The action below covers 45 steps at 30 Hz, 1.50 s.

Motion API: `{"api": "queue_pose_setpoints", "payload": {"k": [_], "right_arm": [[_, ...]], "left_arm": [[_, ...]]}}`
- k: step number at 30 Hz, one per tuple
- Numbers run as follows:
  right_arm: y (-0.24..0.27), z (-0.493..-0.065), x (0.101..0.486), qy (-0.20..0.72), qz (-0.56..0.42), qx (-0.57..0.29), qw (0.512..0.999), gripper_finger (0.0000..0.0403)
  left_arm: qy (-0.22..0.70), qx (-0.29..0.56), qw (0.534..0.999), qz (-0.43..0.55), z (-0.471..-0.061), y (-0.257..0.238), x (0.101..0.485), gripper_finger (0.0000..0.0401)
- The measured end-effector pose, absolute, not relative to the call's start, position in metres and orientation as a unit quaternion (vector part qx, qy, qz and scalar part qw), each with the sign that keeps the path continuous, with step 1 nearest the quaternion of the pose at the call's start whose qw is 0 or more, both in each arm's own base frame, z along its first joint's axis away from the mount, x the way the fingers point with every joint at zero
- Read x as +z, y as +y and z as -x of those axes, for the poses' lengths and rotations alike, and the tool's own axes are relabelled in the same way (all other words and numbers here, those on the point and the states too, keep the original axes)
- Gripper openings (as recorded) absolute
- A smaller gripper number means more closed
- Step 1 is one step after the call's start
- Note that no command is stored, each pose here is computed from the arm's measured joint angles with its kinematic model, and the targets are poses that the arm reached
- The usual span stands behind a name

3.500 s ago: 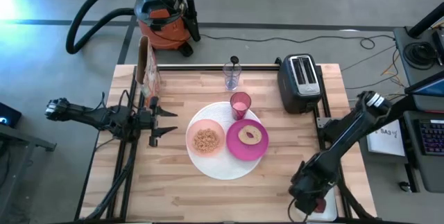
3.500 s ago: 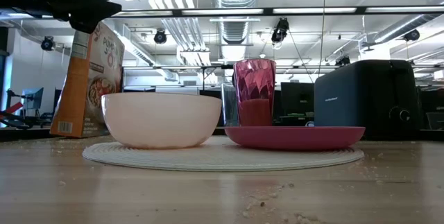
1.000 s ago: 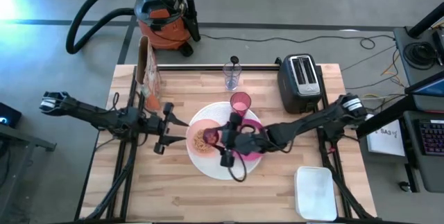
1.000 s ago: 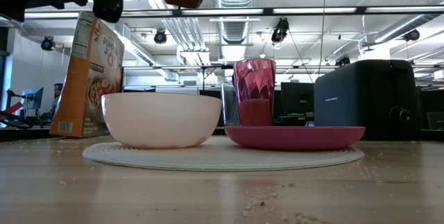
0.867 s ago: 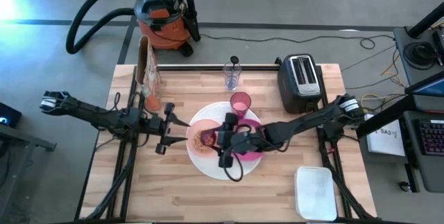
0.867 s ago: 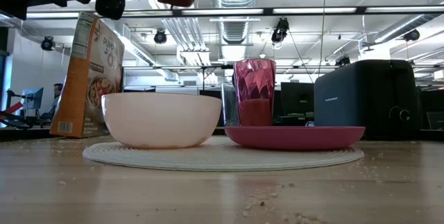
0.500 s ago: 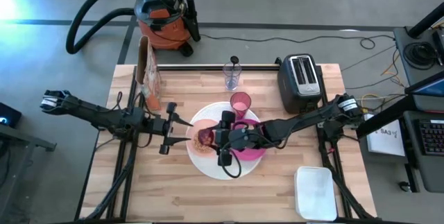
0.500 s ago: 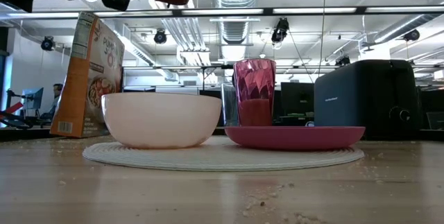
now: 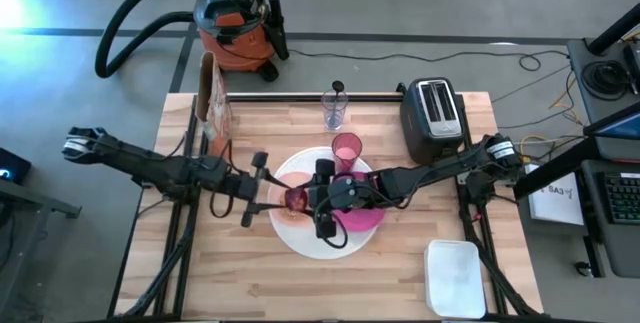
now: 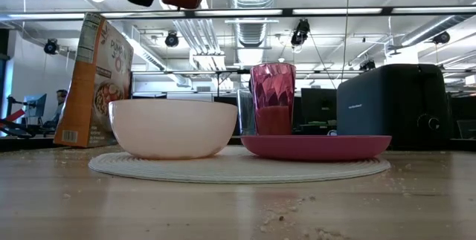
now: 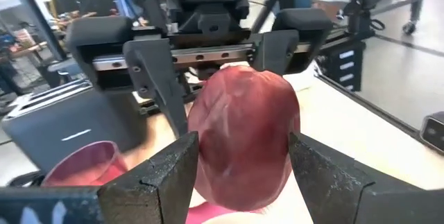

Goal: Arrange a breakfast setting
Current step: Put the red apple on the white table mat at the top right of the orange bowl

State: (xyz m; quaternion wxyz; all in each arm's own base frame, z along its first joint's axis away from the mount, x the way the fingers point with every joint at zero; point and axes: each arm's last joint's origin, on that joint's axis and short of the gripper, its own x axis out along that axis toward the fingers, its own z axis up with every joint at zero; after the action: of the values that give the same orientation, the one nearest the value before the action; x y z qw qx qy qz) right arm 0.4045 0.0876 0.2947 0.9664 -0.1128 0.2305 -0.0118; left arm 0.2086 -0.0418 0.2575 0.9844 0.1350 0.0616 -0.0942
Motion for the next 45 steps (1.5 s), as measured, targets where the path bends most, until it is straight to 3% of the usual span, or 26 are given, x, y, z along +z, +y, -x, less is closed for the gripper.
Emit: {"api": "queue_pose_setpoints", "payload": {"k": [9, 24, 45], "right_arm": [[0.08, -0.405, 0.293, 0.242, 0.131, -0.009, 0.961, 0.0242], [0.077, -0.406, 0.294, 0.237, 0.131, -0.016, 0.963, 0.0242], [0.076, -0.405, 0.292, 0.249, 0.132, -0.013, 0.96, 0.0253]], "left_arm": [[0.08, -0.146, 0.98, -0.114, -0.222, -0.043, 0.257, 0.0206], [0.132, -0.149, 0.976, -0.087, -0.219, -0.042, 0.273, 0.0206], [0.173, -0.165, 0.964, -0.113, -0.217, -0.042, 0.267, 0.0206]]}}
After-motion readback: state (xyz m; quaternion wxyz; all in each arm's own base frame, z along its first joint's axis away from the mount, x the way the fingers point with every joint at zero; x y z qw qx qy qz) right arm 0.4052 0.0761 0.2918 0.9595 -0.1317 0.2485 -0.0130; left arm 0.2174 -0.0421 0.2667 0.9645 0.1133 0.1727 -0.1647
